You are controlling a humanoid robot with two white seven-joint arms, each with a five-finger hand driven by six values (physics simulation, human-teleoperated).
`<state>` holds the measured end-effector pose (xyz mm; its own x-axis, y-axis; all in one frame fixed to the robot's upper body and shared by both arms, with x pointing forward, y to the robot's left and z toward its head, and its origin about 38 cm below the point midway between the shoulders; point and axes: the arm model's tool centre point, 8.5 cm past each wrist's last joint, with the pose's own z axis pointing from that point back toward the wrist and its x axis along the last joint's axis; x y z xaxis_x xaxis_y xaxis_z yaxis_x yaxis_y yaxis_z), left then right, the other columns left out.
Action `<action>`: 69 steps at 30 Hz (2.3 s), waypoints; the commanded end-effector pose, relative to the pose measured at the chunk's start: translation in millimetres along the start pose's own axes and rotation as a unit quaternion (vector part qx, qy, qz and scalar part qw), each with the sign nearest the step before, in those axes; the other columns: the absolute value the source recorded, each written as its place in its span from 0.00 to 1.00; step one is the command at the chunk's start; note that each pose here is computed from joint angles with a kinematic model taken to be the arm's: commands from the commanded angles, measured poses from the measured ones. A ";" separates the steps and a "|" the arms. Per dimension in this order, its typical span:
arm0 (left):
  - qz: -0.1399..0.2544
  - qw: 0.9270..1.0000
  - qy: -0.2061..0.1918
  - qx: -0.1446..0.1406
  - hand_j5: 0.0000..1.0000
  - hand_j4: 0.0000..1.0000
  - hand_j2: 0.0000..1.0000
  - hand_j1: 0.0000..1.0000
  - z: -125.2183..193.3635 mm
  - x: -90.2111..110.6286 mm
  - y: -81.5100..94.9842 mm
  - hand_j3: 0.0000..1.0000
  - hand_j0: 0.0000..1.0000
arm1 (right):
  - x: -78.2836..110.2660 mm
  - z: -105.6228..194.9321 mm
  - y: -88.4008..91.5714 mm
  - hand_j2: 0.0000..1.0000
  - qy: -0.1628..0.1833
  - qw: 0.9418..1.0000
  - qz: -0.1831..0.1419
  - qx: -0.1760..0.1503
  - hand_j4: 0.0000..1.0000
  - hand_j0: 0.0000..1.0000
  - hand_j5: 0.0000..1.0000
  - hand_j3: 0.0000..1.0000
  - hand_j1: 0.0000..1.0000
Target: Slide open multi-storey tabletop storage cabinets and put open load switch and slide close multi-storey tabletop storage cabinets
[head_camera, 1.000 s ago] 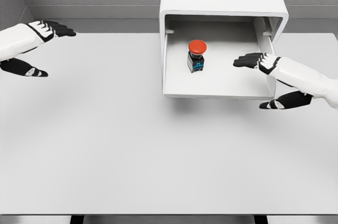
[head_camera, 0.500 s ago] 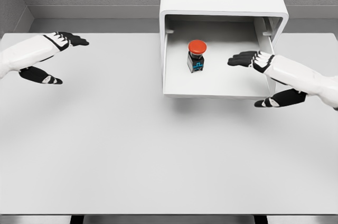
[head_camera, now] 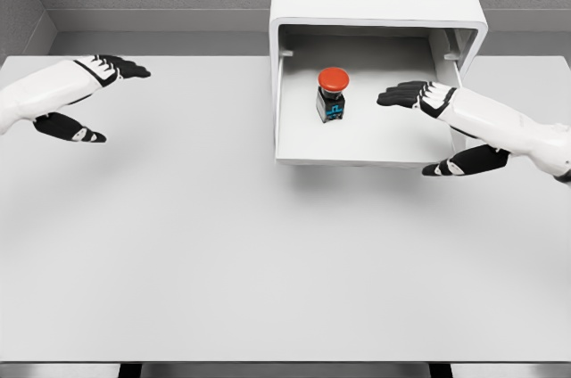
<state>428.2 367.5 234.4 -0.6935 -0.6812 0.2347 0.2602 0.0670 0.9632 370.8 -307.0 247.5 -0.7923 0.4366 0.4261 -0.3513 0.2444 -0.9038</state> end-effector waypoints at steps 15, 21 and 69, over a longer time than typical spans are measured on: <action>0.004 1.000 0.001 -0.020 1.00 1.00 1.00 1.00 0.7 -0.6 -3.7 1.00 1.00 | -6.5 -9.4 1.6 1.00 -0.001 1.000 -0.005 -0.008 1.00 1.00 1.00 1.00 1.00; 0.003 1.000 0.002 -0.021 1.00 1.00 1.00 1.00 1.3 -0.9 -3.6 1.00 1.00 | -8.9 -9.7 -0.4 1.00 0.002 1.000 -0.004 -0.009 1.00 1.00 1.00 1.00 1.00; 0.003 1.000 0.003 -0.023 1.00 1.00 1.00 1.00 2.4 -1.4 -3.4 1.00 1.00 | -54.5 -46.6 -8.6 1.00 0.024 0.999 -0.030 -0.007 1.00 1.00 1.00 1.00 1.00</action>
<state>426.6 369.4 230.1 -0.6897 -0.6846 0.2360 0.2960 0.0310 0.9547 439.6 -291.2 236.8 -0.7533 0.4606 0.4695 -0.3804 0.2773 -0.8823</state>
